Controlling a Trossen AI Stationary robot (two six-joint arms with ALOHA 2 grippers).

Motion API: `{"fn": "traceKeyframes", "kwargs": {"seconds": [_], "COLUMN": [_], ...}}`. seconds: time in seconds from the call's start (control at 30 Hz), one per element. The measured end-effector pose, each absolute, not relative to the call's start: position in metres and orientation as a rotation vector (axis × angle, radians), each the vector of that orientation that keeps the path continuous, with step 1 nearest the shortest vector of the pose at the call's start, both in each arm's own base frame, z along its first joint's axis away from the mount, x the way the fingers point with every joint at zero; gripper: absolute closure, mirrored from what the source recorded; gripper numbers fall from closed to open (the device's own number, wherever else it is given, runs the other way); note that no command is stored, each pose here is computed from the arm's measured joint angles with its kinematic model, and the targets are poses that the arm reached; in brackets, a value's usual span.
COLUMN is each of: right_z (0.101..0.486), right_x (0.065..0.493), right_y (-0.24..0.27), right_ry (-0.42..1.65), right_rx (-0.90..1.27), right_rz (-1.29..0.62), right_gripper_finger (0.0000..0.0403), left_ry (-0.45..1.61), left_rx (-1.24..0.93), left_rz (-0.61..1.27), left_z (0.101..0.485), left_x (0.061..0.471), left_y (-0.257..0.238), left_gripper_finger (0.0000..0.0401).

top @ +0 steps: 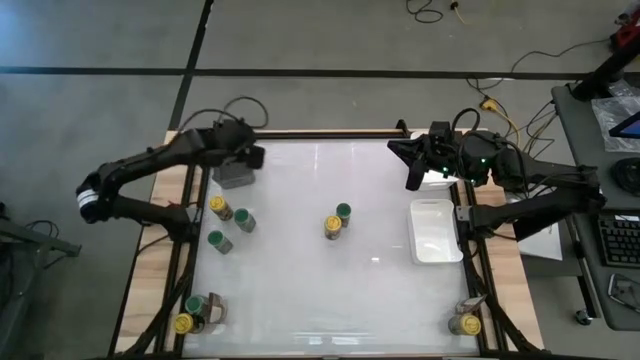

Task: Sort spices by type
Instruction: Put the orange seasoning bag into the black bin

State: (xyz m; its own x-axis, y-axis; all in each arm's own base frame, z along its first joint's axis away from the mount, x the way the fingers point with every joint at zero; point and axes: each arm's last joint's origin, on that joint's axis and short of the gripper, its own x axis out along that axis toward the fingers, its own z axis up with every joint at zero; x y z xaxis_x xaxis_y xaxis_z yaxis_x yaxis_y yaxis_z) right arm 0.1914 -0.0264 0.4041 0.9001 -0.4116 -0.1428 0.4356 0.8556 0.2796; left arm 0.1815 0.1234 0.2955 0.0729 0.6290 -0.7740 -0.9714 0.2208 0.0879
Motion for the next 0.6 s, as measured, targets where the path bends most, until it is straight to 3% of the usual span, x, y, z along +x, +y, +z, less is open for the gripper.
{"fn": "traceKeyframes", "kwargs": {"seconds": [0.3,0.6], "right_z": [0.400,0.395], "right_x": [0.191,0.190], "right_y": [-0.026,-0.026], "right_ry": [0.115,0.161], "right_rx": [0.323,0.343], "right_rz": [-0.450,-0.458], "right_gripper_finger": [0.0385,0.0385], "left_ry": [0.865,0.708], "left_rx": [-0.624,-0.716], "left_rz": [1.502,1.523], "left_z": [0.265,0.227], "left_x": [0.148,0.136], "left_y": [0.152,0.169], "left_gripper_finger": [0.0389,0.0389]}}
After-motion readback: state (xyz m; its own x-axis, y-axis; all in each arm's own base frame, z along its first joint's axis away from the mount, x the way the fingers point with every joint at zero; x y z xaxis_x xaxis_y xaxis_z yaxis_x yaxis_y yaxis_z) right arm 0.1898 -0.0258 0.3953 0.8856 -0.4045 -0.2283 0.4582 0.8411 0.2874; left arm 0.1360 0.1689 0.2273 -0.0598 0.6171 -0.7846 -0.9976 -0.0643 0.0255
